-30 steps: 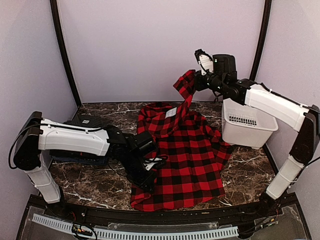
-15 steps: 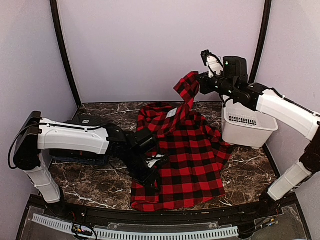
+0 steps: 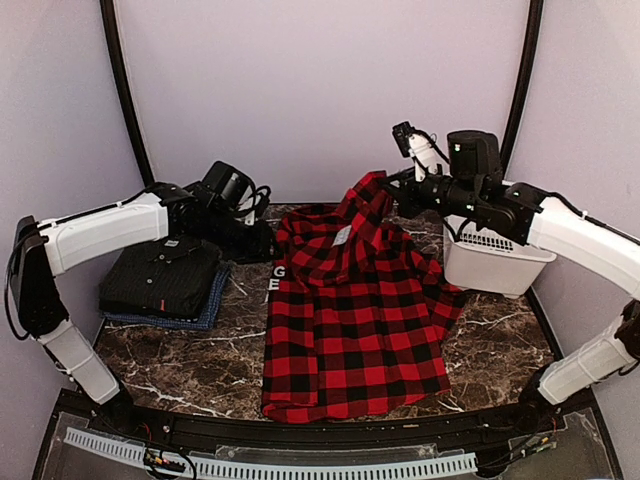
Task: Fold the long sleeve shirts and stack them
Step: Fold the flattened shirt at the center of the board.
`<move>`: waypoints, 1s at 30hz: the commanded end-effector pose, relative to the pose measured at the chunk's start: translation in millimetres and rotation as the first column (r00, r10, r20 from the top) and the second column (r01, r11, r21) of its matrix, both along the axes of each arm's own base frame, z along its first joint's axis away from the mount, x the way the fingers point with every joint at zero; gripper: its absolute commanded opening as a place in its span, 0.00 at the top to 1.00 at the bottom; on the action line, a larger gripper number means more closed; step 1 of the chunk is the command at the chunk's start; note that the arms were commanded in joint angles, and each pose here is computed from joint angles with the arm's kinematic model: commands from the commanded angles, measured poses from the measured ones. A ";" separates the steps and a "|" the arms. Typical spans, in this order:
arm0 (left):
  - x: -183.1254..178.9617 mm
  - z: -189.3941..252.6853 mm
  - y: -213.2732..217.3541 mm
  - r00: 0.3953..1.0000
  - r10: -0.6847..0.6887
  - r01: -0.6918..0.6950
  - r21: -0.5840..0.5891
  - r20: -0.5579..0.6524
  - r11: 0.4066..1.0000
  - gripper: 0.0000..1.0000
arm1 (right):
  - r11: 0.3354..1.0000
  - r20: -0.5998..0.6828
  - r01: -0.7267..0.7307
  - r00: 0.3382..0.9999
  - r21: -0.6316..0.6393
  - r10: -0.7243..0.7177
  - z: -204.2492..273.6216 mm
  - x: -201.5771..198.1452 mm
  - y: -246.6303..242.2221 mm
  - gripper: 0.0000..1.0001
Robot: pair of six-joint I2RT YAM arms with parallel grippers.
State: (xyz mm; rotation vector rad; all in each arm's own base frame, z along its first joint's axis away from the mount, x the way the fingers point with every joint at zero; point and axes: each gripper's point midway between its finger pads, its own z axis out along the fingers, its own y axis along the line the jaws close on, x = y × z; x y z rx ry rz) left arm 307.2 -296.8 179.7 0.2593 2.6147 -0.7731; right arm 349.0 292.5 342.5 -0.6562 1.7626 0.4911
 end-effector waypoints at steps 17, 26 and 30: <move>220.4 -47.4 -9.4 0.919 0.227 -0.317 0.264 0.321 0.911 0.68 | 0.992 -0.277 -0.124 0.952 0.033 0.128 -103.3 -81.1 24.3 1.00; 247.3 -100.1 -15.6 0.921 0.208 -0.322 0.343 0.330 0.882 0.66 | 0.992 -0.305 -0.120 0.945 0.029 0.123 -119.3 -78.7 28.7 1.00; 251.5 -109.0 -14.7 0.920 0.200 -0.324 0.365 0.338 0.873 0.66 | 0.992 -0.313 -0.123 0.941 0.032 0.127 -123.7 -78.4 30.9 1.00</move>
